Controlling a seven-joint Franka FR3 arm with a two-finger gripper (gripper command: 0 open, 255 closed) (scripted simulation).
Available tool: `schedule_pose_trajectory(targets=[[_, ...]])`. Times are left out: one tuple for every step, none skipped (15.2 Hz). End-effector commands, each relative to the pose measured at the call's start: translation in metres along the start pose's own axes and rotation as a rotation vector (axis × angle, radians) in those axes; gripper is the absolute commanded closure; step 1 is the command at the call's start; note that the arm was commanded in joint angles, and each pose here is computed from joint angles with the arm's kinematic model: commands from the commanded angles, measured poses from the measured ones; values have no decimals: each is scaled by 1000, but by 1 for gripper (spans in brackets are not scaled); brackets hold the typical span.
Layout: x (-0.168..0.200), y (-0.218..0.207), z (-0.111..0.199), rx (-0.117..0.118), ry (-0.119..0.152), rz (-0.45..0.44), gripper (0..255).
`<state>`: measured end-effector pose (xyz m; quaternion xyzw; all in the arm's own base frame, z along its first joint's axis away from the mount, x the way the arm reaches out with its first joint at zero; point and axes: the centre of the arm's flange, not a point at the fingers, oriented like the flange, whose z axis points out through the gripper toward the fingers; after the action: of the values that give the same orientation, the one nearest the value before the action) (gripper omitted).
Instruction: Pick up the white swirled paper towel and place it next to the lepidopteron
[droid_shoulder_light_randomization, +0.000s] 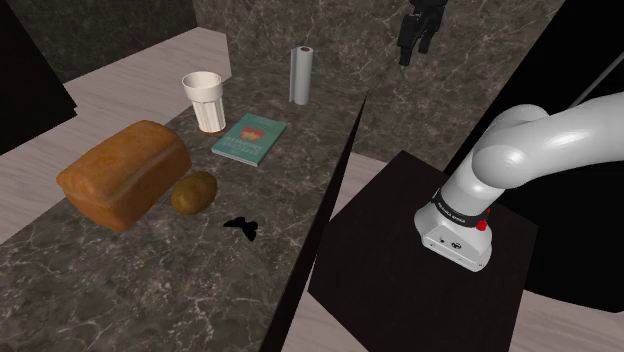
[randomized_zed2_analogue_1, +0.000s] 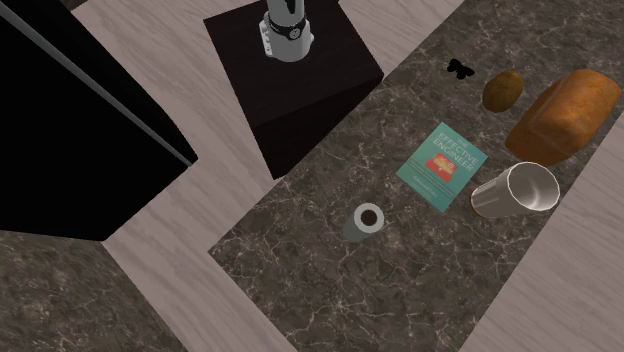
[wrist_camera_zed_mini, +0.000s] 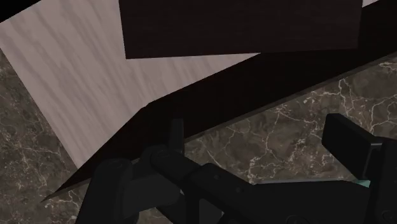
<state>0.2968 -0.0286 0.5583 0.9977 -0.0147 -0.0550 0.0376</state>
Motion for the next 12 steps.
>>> schedule_pose_trajectory(targets=[[0, 0, 0, 0, 0, 0, 0], [13, 3, 3, 4, 2, 0, 0], [25, 5, 5, 8, 3, -1, 0], [38, 8, 8, 13, 5, -1, 0], [50, 10, 10, 17, 7, -2, 0], [63, 12, 13, 21, 8, -2, 0], [75, 15, 15, 25, 10, -3, 0], [88, 17, 18, 29, 12, -3, 0], [101, 20, 21, 33, 13, -3, 0], [113, 22, 23, 38, 15, -4, 0], [126, 25, 26, 42, 17, -4, 0], [138, 27, 28, 46, 18, -5, 0]])
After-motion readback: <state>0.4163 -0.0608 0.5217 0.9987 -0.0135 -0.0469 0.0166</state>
